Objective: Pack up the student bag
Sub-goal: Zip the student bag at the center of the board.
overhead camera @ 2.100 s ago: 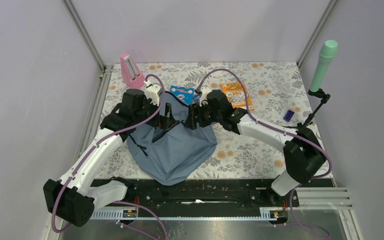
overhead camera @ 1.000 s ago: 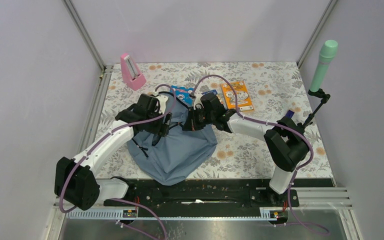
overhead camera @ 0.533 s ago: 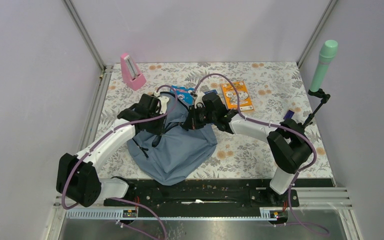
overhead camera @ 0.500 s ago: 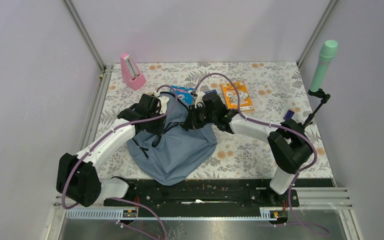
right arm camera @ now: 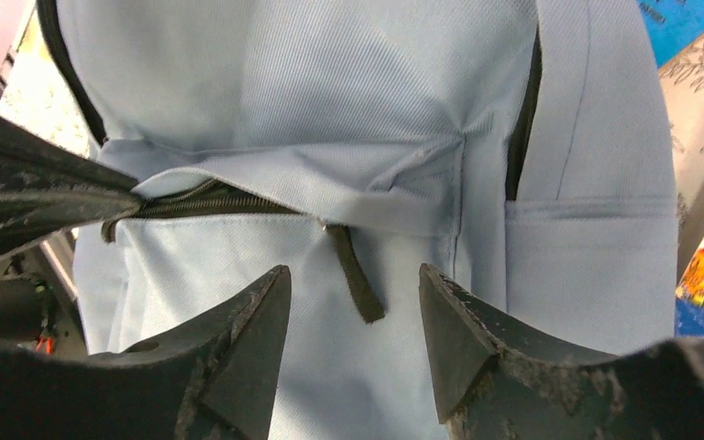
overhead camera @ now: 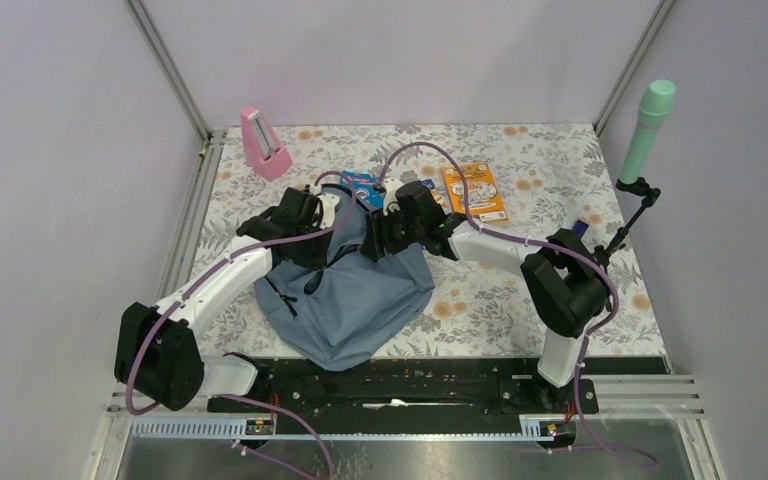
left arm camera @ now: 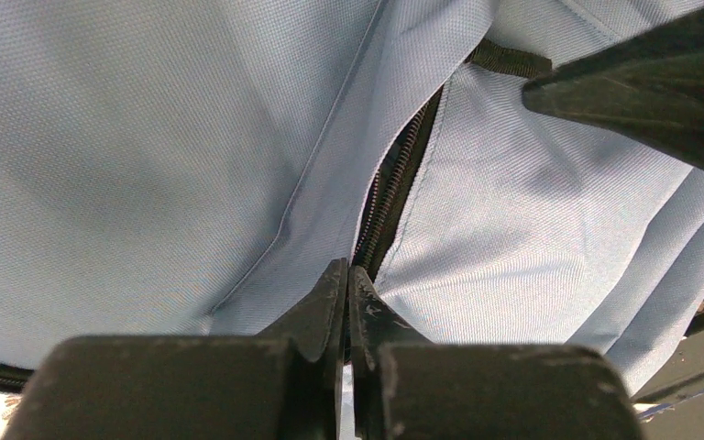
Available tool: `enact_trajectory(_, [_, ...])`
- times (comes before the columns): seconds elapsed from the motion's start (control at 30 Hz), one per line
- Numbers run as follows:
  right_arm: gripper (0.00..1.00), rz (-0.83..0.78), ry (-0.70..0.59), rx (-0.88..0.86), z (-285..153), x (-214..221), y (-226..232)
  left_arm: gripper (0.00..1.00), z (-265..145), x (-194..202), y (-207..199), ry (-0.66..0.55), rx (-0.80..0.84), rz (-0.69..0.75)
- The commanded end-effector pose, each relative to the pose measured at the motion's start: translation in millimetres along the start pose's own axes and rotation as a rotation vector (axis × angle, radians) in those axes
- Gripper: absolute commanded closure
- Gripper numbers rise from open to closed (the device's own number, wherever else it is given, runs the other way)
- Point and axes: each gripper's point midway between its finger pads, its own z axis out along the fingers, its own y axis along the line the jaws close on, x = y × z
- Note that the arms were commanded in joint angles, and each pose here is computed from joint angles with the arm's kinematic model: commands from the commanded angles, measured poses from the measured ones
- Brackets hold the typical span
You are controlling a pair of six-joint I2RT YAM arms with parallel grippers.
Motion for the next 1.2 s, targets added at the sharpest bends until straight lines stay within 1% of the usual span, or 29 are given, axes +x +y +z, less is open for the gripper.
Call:
enact_trajectory(0.0, [0.39,-0.080,-0.015,0.017,13,-15,3,1.00,-3,-9,-6,-0.018,0.032,0.011])
enact_trajectory(0.2, [0.41,-0.101,0.033,0.015,27,-2,14,1.00,-3,-9,-5,-0.022,0.028,0.011])
enact_trajectory(0.37, [0.46,-0.055,0.075,0.011,35,19,25,1.00,-4,-10,-6,-0.024,0.031,0.010])
enact_trajectory(0.47, [0.56,-0.013,0.094,0.004,41,35,28,1.00,-3,-10,-6,-0.023,0.032,0.010])
enact_trajectory(0.5, [0.61,0.001,0.102,0.001,43,38,30,1.00,-3,-10,-6,-0.022,0.031,0.009])
enact_trajectory(0.6, [0.81,0.031,0.097,-0.018,42,40,35,1.00,-4,-10,-5,-0.025,0.027,0.010])
enact_trajectory(0.63, [0.89,0.038,0.089,-0.022,40,38,37,1.00,-4,-11,-5,-0.028,0.024,0.009])
enact_trajectory(0.7, [1.00,0.042,0.071,-0.020,34,32,40,1.00,-5,-12,-5,-0.036,0.022,0.009])
enact_trajectory(0.87, [1.00,0.032,0.009,-0.034,11,5,55,1.00,-7,-13,-5,-0.047,0.024,0.008])
enact_trajectory(1.0, [1.00,0.048,-0.018,-0.093,-2,-14,75,1.00,-8,-15,-6,-0.055,0.027,0.010])
enact_trajectory(1.17, [1.00,0.077,-0.003,-0.161,-11,-23,95,1.00,-10,-16,-7,-0.066,0.033,0.008])
